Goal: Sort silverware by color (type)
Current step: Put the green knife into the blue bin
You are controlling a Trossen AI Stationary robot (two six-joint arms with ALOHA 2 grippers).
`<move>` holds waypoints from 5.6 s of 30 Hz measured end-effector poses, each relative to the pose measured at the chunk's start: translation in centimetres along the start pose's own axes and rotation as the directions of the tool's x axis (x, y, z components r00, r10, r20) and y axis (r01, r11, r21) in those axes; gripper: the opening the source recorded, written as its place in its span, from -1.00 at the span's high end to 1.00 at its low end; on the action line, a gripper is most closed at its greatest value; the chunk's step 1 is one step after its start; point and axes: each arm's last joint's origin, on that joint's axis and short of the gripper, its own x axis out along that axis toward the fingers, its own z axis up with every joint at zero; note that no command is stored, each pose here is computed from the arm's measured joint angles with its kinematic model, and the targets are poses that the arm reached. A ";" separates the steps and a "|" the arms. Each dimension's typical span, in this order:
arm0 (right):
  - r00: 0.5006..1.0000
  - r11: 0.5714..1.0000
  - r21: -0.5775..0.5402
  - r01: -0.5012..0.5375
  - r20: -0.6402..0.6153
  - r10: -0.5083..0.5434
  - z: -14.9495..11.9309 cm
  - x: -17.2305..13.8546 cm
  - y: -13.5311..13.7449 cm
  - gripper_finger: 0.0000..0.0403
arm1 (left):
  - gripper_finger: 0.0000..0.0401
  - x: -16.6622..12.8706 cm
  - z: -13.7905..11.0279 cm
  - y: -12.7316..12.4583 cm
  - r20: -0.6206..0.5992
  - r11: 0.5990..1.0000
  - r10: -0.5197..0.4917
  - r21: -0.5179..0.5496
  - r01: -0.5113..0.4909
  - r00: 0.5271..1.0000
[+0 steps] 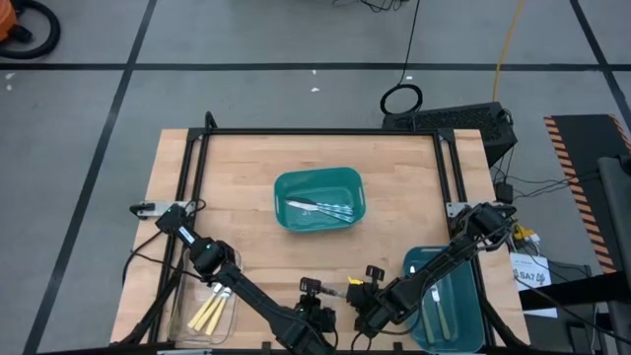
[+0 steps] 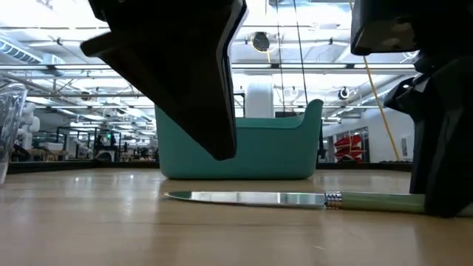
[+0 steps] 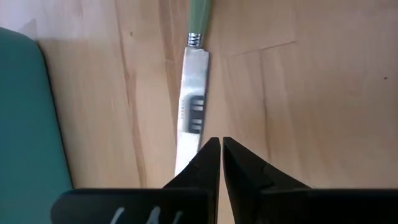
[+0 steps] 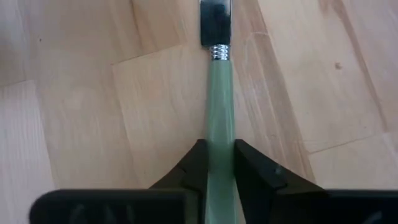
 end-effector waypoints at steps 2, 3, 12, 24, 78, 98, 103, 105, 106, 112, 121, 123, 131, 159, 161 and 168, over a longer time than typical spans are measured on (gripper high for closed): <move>1.000 1.000 -0.004 -0.001 -0.013 0.001 -0.1 0.0 -0.1 0.77 | 0.87 -0.1 -0.1 -0.1 0.003 1.000 0.002 0.001 -0.002 1.000; 1.000 1.000 -0.010 -0.005 -0.017 0.004 -0.1 0.0 -0.1 0.78 | 0.87 -0.2 -0.1 -0.2 0.006 1.000 0.005 0.004 -0.005 1.000; 0.999 0.998 -0.054 -0.035 -0.010 0.034 -0.8 -0.4 0.7 0.87 | 0.87 -2.2 -0.5 -0.5 0.044 1.000 0.003 -0.027 -0.002 0.999; 0.998 0.995 -0.075 -0.059 -0.001 0.059 -0.8 -0.4 0.9 0.88 | 0.87 -2.2 -0.2 1.1 0.020 0.998 0.024 0.050 -0.025 0.999; 0.996 0.988 -0.133 -0.078 0.035 0.084 -1.3 -0.6 1.7 0.88 | -0.03 1.2 -0.5 1.7 -0.019 0.983 -0.182 0.016 0.182 0.983; 0.995 0.988 -0.133 -0.083 0.044 0.090 -1.2 -0.6 1.7 0.88 | 0.78 2.9 -0.2 0.9 -0.042 0.966 -0.256 0.000 0.257 0.966; 0.991 0.984 -0.138 -0.108 0.062 0.118 -0.9 -1.2 1.9 0.81 | 0.96 2.8 -0.3 0.7 -0.031 0.974 -0.228 -0.005 0.228 0.973; 0.988 0.982 -0.148 -0.116 0.083 0.129 -0.9 -1.7 2.0 0.75 | 0.96 2.8 -0.3 0.6 -0.029 0.976 -0.218 -0.015 0.218 0.975; 0.988 0.981 -0.159 -0.115 0.084 0.130 -0.9 -1.8 2.0 0.71 | 0.96 2.9 -0.4 0.6 -0.029 0.976 -0.216 -0.020 0.215 0.976; 0.988 0.971 -0.213 -0.113 0.081 0.133 -0.9 -1.9 2.0 0.46 | 0.97 2.9 -0.4 0.6 -0.029 0.977 -0.212 -0.013 0.212 0.977; 0.995 0.969 -0.236 -0.078 0.047 0.091 -1.2 -1.4 1.7 0.62 | 0.97 3.0 -0.3 0.6 -0.028 0.977 -0.211 -0.014 0.211 0.977; 0.995 0.968 -0.239 -0.075 0.045 0.088 -1.2 -1.4 1.7 0.77 | 0.94 3.0 -0.3 0.7 -0.028 0.977 -0.210 -0.029 0.209 0.977; 0.997 0.967 -0.247 -0.062 0.030 0.071 -1.3 -1.7 1.4 0.85 | 0.69 3.1 -0.3 0.9 -0.017 0.979 -0.172 -0.111 0.169 0.985; 0.967 0.988 -0.141 0.067 -0.234 -0.099 2.5 -20.7 -2.5 0.86 | 0.29 -9.5 -1.9 2.0 0.238 0.978 0.202 -0.096 -0.184 0.950; 0.960 0.992 -0.097 0.082 -0.259 -0.105 2.6 -22.3 -2.7 0.86 | 0.29 -9.6 -2.0 1.9 0.243 0.977 0.203 -0.109 -0.181 0.949; 0.963 0.998 0.060 0.018 -0.270 -0.001 1.1 -25.0 -2.4 0.86 | 0.29 -10.1 -2.3 1.3 0.277 0.971 0.237 -0.112 -0.213 0.931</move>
